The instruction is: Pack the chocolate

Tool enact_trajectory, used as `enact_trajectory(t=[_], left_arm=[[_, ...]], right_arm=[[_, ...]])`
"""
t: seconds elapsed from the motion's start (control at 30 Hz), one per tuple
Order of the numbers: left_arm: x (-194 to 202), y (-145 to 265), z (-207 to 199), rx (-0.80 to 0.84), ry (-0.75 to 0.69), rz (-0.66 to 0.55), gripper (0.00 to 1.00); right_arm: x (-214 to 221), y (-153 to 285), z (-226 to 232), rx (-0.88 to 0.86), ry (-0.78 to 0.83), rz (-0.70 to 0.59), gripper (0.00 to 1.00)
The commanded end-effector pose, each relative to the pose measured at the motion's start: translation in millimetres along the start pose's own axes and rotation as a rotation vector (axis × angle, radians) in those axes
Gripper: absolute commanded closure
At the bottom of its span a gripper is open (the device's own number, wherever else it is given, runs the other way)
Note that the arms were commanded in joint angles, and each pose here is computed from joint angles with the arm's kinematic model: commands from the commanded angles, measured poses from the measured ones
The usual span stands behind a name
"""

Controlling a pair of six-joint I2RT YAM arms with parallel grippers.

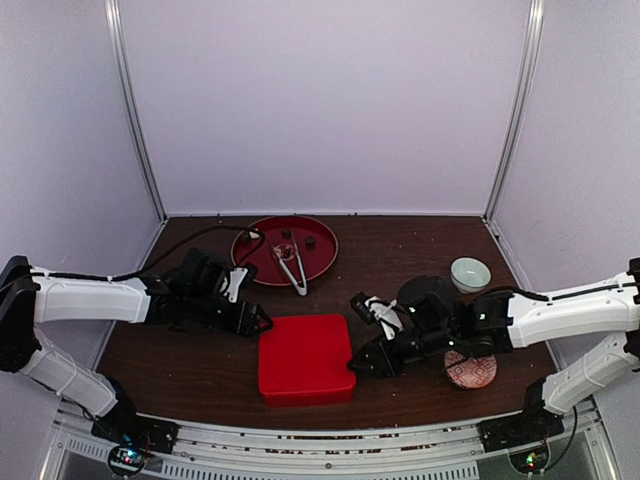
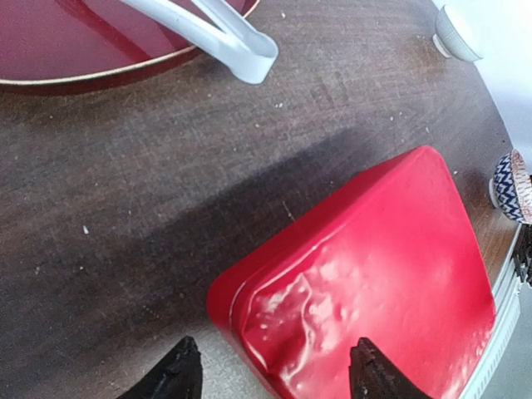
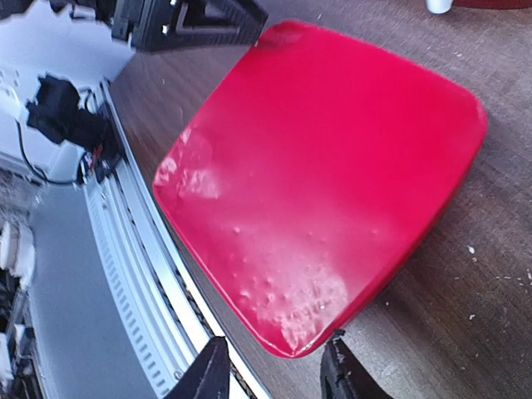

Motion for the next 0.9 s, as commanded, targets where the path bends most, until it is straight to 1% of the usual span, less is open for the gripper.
enact_trajectory(t=[0.0,0.17,0.37,0.57,0.7,0.77,0.87], left_arm=[[-3.0,4.7,2.7,-0.02,-0.018,-0.015,0.37],[-1.7,-0.3,2.6,-0.009,-0.019,-0.001,0.37],[-4.4,-13.0,-3.8,0.045,-0.021,0.019,0.37],[-22.5,-20.4,-16.5,0.087,-0.042,0.008,0.37],[-40.3,-22.4,-27.0,0.107,-0.059,-0.014,0.37],[-47.6,-20.5,-30.3,0.103,-0.069,-0.027,0.37],[-60.4,-10.9,-31.6,0.056,-0.082,-0.058,0.31]], right_arm=[[16.6,-17.1,-4.8,0.08,0.079,0.107,0.64],[30.3,-37.9,-7.8,0.065,0.043,0.168,0.65],[20.8,-28.9,0.8,0.031,0.023,0.131,0.64],[-13.7,2.3,2.0,0.081,0.052,-0.002,0.57],[-37.8,28.9,-17.2,0.161,0.044,-0.108,0.48],[-47.8,42.5,-28.1,0.189,0.027,-0.161,0.47],[-63.9,65.6,-44.9,0.238,0.003,-0.262,0.42]])
Point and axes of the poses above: each gripper's point midway between its finger pads, its own y axis back along the fingers, its own z axis along the line the jaws close on, x = y × z, the point moved 4 cm from there along y, back along the fingers, and after that the axes turned 6 degrees about y, right-handed, at the moved point
